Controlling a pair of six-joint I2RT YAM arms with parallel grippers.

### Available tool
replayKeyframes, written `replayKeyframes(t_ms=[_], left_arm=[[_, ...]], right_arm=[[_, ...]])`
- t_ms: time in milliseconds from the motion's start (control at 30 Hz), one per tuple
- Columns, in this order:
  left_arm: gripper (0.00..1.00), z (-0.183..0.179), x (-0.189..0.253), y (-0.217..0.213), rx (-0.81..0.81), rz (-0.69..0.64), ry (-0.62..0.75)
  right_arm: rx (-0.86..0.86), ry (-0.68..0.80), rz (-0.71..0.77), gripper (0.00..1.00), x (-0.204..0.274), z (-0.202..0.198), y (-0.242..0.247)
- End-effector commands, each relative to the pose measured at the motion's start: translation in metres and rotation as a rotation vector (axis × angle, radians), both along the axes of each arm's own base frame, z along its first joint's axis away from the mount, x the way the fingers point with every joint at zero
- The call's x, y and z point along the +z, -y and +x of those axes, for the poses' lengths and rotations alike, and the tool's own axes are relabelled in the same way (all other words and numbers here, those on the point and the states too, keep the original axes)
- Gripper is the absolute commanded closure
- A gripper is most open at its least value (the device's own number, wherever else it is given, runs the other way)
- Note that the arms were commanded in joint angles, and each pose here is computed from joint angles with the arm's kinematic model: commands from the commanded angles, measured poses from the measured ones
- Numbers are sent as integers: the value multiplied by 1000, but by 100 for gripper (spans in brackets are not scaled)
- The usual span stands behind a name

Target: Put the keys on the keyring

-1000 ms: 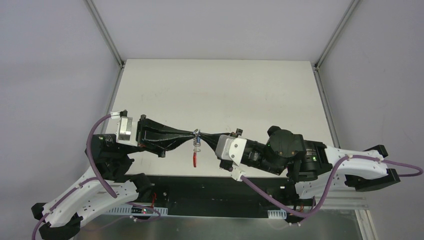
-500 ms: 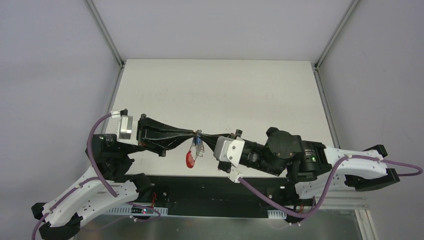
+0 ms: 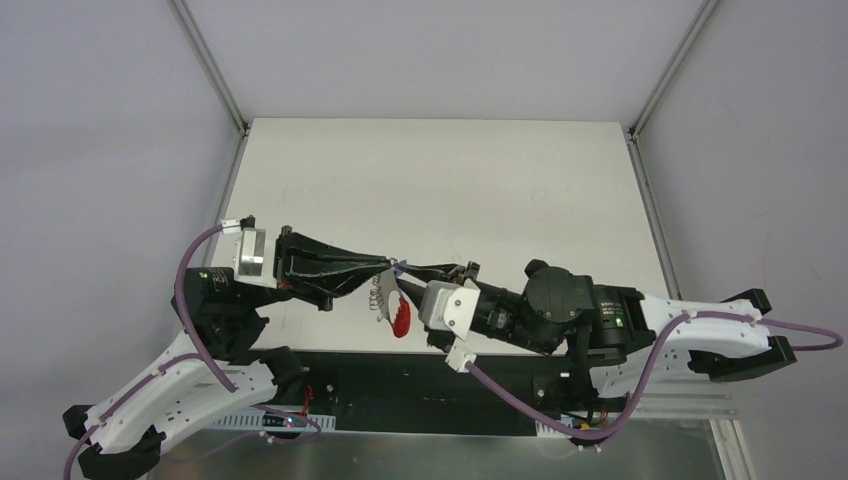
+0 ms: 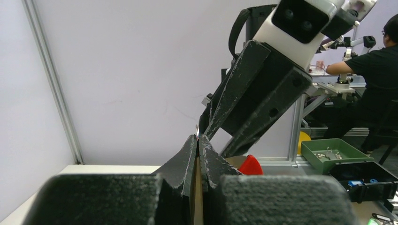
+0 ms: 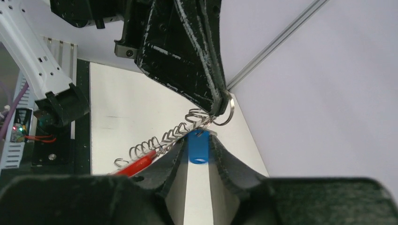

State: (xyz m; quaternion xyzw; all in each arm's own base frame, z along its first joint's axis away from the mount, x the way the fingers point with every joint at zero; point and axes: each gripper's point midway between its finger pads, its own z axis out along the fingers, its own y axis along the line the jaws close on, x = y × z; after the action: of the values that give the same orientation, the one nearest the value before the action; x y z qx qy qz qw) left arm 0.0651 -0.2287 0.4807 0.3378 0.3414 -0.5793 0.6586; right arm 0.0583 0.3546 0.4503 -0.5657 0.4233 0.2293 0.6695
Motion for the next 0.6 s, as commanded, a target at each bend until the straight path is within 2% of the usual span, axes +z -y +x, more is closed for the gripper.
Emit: replayKeyframes(t_ms=[0,133,333,433,567], left_arm=[[100,-1,16,-6,23,-58,30],[100,5,12,-4,43,-45,14],[100,20,3,0,94,-19,-32],[100,33,-3,4,135,7,-74],[100,54,-14,9,209,48,-158]], right_arm=[[-8,-27,89,70,19,0,15],[-39,-54,133,63,24,6,31],[-128,-90,176,61,23,21,57],[-185,-115,186,59,18,29,67],[-254,-194,196,51,4,37,82]])
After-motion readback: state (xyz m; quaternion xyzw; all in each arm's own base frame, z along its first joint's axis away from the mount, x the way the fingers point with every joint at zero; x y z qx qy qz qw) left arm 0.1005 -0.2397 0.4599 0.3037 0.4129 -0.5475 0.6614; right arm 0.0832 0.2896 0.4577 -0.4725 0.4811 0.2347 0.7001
